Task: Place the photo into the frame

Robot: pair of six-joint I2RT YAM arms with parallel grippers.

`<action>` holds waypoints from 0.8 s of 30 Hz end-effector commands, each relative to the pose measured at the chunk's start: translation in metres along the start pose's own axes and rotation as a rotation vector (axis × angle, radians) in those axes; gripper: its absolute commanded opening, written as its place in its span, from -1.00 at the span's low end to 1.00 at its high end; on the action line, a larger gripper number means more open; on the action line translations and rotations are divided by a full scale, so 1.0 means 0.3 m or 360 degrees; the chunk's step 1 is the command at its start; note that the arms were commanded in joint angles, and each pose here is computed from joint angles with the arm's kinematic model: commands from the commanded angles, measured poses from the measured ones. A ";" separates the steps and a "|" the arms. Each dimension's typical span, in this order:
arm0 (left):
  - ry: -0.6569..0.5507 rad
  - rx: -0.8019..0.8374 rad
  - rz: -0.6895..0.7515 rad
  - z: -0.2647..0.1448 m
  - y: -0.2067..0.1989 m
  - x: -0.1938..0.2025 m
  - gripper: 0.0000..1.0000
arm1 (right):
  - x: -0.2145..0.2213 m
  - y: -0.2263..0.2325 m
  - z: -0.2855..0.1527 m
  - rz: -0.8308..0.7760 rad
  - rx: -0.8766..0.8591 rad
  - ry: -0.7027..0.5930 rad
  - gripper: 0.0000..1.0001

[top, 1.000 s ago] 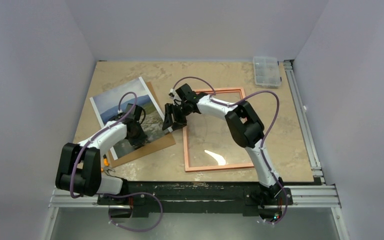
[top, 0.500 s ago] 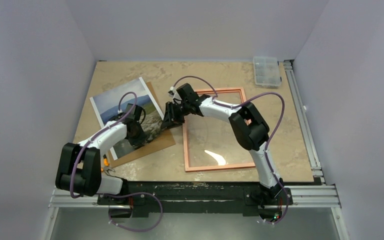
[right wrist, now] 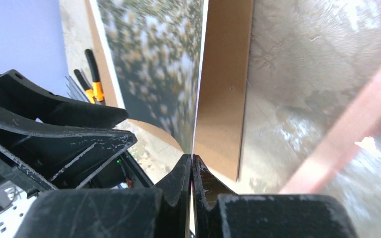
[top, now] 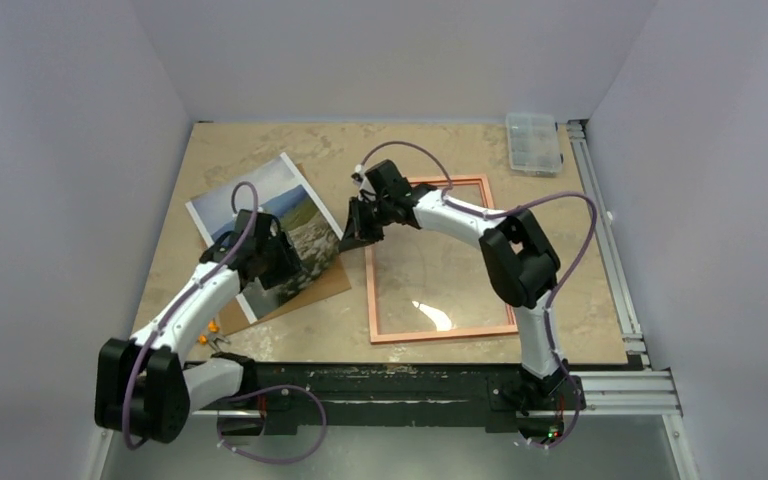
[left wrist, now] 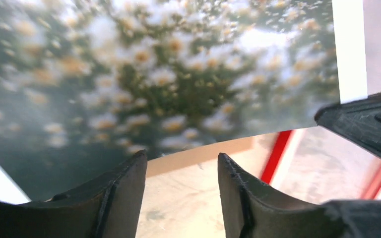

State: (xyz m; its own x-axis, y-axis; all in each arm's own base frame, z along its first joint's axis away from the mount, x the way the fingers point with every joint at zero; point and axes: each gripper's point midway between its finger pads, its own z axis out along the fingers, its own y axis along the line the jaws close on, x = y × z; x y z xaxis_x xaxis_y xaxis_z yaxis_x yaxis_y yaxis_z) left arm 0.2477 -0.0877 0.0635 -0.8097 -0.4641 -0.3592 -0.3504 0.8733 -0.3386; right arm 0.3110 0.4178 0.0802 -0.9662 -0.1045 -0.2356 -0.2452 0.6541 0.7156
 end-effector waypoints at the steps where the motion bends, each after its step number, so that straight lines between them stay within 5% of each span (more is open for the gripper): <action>1: -0.0166 0.0345 0.0020 -0.119 -0.136 -0.068 0.19 | -0.137 0.130 -0.263 -0.0250 0.0036 -0.0302 -1.00; 6: -0.0186 0.0568 0.0011 -0.201 -0.225 -0.078 0.40 | -0.203 0.169 -0.538 -0.0392 0.0195 -0.0521 -1.00; 18: -0.0178 0.0732 0.0060 -0.257 -0.325 -0.080 0.41 | -0.286 0.260 -1.310 -0.0657 0.0753 -0.1278 -1.00; 24: -0.0134 0.0740 0.0077 -0.231 -0.351 -0.059 0.41 | -0.234 0.318 -1.515 -0.0774 0.0810 -0.1606 -1.00</action>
State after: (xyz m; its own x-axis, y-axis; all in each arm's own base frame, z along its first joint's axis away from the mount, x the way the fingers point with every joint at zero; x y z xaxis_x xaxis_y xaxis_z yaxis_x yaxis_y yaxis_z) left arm 0.2552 -0.1488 0.1458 -0.7881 -0.4467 -0.4235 -0.0990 0.7711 -0.6290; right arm 0.3303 0.1806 0.4385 -0.3707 0.0900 -0.9244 -0.3478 0.9094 0.2280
